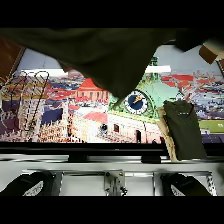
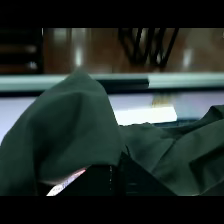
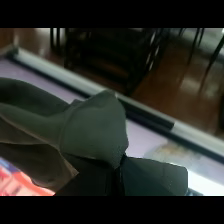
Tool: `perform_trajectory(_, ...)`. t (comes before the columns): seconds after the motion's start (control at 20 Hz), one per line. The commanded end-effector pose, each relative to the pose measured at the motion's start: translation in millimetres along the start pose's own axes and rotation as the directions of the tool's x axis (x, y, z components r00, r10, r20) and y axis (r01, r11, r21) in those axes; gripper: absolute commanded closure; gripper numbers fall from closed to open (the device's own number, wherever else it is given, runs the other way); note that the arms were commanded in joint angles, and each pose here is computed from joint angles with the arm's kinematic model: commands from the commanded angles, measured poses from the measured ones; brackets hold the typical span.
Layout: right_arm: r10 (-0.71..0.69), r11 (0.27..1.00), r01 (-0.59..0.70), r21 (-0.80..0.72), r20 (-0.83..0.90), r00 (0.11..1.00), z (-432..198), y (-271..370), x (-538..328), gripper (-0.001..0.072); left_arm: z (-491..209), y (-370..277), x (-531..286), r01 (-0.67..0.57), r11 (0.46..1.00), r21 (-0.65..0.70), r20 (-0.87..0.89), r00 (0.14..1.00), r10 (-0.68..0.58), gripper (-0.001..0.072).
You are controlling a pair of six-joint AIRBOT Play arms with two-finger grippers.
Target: Fold the shirts.
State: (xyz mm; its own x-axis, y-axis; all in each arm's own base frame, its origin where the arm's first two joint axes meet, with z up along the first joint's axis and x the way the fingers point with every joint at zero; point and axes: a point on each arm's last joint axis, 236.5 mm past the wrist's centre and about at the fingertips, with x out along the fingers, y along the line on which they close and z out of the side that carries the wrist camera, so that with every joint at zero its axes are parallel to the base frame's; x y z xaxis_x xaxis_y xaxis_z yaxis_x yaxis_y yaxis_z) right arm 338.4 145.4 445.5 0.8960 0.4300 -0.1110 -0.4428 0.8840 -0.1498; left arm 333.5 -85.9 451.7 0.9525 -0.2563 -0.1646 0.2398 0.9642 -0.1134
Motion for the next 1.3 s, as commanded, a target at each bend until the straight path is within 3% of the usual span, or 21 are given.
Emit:
perform_trajectory(0.0, -0.042, 0.996, 0.027, 0.08, 0.194, 0.98, 61.1, -1.7, -97.2, 0.0647, 60.6, -3.8, -111.9, 0.005, 1.0, -0.027, 0.231, 0.973, 0.001, 0.0676)
perform_trajectory(0.15, -0.012, 0.989, -0.006, 0.148, 0.118, 0.993, 42.3, 8.4, -119.0, 0.0647, 72.0, -2.5, -144.9, 0.002, 0.999, -0.036, 0.301, 0.954, 0.009, 0.0676)
perform_trajectory(0.3, 0.037, 0.981, -0.014, 0.192, -0.118, 0.992, -13.1, 18.5, -106.5, 0.0647, 70.5, 16.8, -132.0, -0.088, 0.996, -0.018, 0.284, 0.954, 0.09, 0.0675)
perform_trajectory(0.45, 0.099, 0.974, -0.003, 0.225, -0.418, 0.903, -86.9, 28.0, -77.8, 0.0647, 57.6, 34.6, -83.5, -0.167, 0.986, 0.012, 0.205, 0.965, 0.161, 0.0675)
perform_trajectory(0.65, 0.157, 0.965, 0.03, 0.262, -0.663, 0.732, -188.2, 36.4, -11.9, 0.0647, 10.6, 44.2, 38.2, -0.185, 0.978, 0.093, 0.016, 0.983, 0.184, 0.0675)
perform_trajectory(0.75, 0.164, 0.96, 0.055, 0.273, -0.715, 0.68, -241.8, 38.6, 32.3, 0.0646, -29.2, 50.1, 111.7, -0.181, 0.977, 0.113, -0.085, 0.978, 0.191, 0.0675)
perform_trajectory(1.0, 0.158, 0.939, 0.128, 0.319, -0.731, 0.663, -347.9, 40.8, 144.1, 0.0646, -188.9, 53.6, 269.1, -0.121, 0.99, 0.073, -0.385, 0.912, 0.14, 0.0675)
perform_trajectory(1.2, 0.212, 0.913, 0.172, 0.369, -0.793, 0.572, -415.5, 57.1, 167.9, 0.0646, -338.6, 34.2, 302.7, -0.108, 0.99, -0.091, -0.693, 0.721, 0.015, 0.0665)
perform_trajectory(1.25, 0.226, 0.91, 0.176, 0.375, -0.805, 0.548, -424.7, 60.7, 166.9, 0.0646, -367.5, 26.3, 297.5, -0.109, 0.986, -0.129, -0.757, 0.653, -0.027, 0.058)
